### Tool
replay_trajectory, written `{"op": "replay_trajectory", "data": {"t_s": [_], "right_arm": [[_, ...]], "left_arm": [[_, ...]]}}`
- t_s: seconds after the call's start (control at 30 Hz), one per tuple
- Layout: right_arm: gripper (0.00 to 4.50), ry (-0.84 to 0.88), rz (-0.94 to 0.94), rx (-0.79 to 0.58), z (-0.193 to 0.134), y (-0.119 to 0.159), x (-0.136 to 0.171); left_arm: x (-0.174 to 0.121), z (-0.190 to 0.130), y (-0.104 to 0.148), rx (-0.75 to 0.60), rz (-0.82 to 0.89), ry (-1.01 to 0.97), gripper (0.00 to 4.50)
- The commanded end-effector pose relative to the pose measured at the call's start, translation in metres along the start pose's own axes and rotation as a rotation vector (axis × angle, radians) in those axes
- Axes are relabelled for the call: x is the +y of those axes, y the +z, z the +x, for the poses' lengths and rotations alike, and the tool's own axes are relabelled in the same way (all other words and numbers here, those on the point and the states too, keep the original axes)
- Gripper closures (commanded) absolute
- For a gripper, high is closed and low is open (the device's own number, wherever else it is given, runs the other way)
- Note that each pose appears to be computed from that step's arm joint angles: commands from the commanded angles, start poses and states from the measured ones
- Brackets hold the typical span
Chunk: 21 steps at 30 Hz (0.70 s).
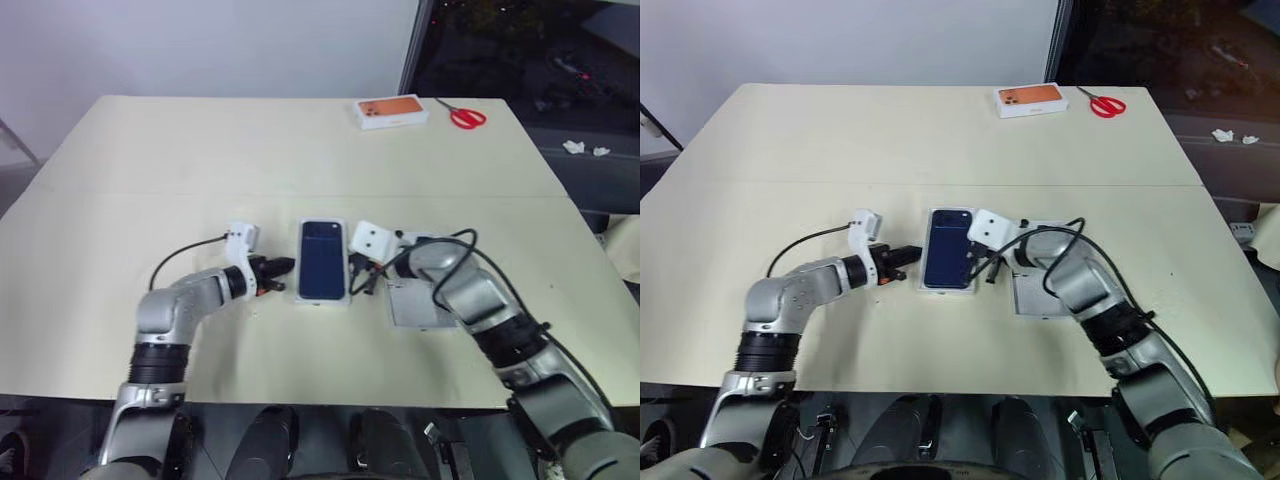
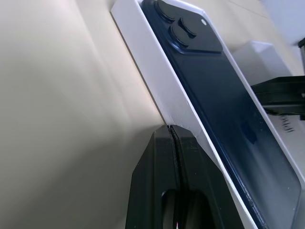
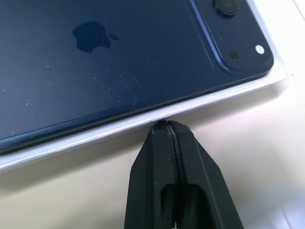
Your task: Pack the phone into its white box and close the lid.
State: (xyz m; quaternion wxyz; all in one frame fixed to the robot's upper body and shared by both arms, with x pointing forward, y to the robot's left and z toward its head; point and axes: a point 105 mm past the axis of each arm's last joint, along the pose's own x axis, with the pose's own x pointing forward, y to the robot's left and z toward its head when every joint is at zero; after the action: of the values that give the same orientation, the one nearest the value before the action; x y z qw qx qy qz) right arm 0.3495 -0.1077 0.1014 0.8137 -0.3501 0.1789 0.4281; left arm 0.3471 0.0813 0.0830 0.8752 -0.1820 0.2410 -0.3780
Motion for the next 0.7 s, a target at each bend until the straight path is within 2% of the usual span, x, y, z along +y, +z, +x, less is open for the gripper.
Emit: {"op": "replay_trajectory", "data": {"t_s": [0.03,0.3,0.63,0.7], "right_arm": [[4.49,0.036,-0.004,-0.014,-0.006,0.001,0.008],[4.49,-0.012,0.023,0.064,-0.022,-0.028,-0.003],[4.49,0.028,0.064,0.007,-0.021,-0.014,0.002],[3.97,0.002,0.051,0.009,-0.024,-0.013,-0.005]], "left_arm": [[-0.041,0.030,-0.011,0.054,0.033,-0.152,4.45],[-0.056,0.044,-0.021,0.091,0.039,-0.205,4.45],[-0.035,0.035,-0.006,0.047,0.084,-0.138,4.45],[-0.029,0.029,0.002,0.027,0.078,-0.137,4.50]]}}
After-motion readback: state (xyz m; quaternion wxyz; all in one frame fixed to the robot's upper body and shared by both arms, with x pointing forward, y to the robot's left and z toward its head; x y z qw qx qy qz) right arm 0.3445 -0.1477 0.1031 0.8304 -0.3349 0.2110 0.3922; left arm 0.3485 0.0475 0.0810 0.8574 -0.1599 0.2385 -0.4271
